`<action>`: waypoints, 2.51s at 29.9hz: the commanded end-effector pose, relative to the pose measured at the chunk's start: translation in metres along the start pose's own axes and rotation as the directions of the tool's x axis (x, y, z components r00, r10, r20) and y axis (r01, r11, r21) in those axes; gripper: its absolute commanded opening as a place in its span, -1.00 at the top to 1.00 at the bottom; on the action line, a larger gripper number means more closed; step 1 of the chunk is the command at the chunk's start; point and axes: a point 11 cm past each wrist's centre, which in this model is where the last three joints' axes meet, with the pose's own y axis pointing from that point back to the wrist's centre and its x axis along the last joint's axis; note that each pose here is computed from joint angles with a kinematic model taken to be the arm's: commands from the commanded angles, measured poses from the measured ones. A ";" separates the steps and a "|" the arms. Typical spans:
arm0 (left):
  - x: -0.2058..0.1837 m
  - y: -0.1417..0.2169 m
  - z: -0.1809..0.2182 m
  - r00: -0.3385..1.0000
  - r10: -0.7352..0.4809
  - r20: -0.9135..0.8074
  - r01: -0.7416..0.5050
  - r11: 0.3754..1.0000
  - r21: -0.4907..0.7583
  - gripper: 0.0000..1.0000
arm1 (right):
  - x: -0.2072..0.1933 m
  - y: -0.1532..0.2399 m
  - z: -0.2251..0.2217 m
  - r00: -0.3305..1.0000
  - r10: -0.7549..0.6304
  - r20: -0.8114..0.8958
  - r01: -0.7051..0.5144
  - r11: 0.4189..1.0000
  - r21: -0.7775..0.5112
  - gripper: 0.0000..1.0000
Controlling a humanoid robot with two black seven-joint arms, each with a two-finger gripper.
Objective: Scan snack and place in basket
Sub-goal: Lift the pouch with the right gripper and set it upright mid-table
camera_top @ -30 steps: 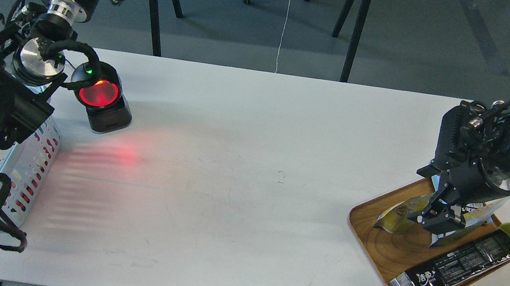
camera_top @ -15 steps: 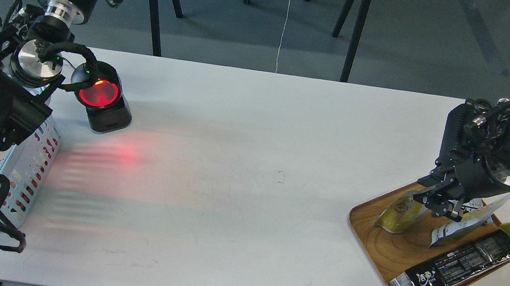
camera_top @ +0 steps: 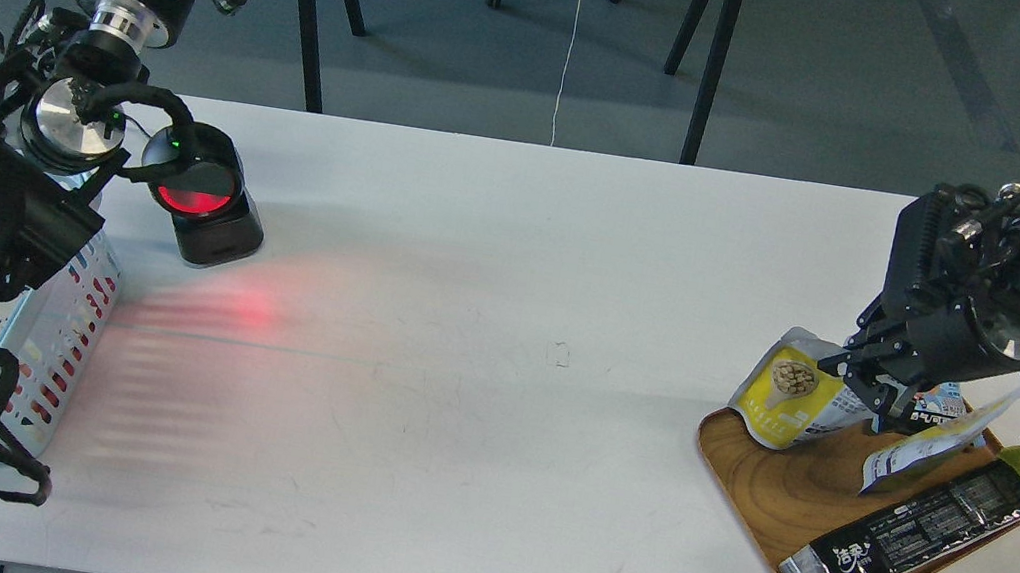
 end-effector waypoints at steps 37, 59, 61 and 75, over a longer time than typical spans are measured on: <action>0.005 0.002 0.008 1.000 0.008 0.013 -0.008 1.000 -0.007 -0.99 | 0.211 -0.022 -0.064 0.930 0.321 -0.180 -0.285 0.937 0.201 1.00; 0.007 0.004 0.006 0.999 0.007 0.045 -0.008 1.000 0.015 -1.00 | 0.236 -0.072 -0.051 0.916 0.335 -0.219 -0.305 0.938 0.163 1.00; 0.007 0.004 0.006 0.999 0.007 0.045 -0.008 1.000 0.017 -1.00 | 0.236 -0.072 -0.047 0.916 0.338 -0.216 -0.310 0.938 0.153 1.00; 0.007 0.004 0.006 0.999 0.007 0.045 -0.008 1.000 0.015 -1.00 | 0.229 -0.081 -0.047 0.922 0.335 -0.194 -0.308 0.939 0.157 0.89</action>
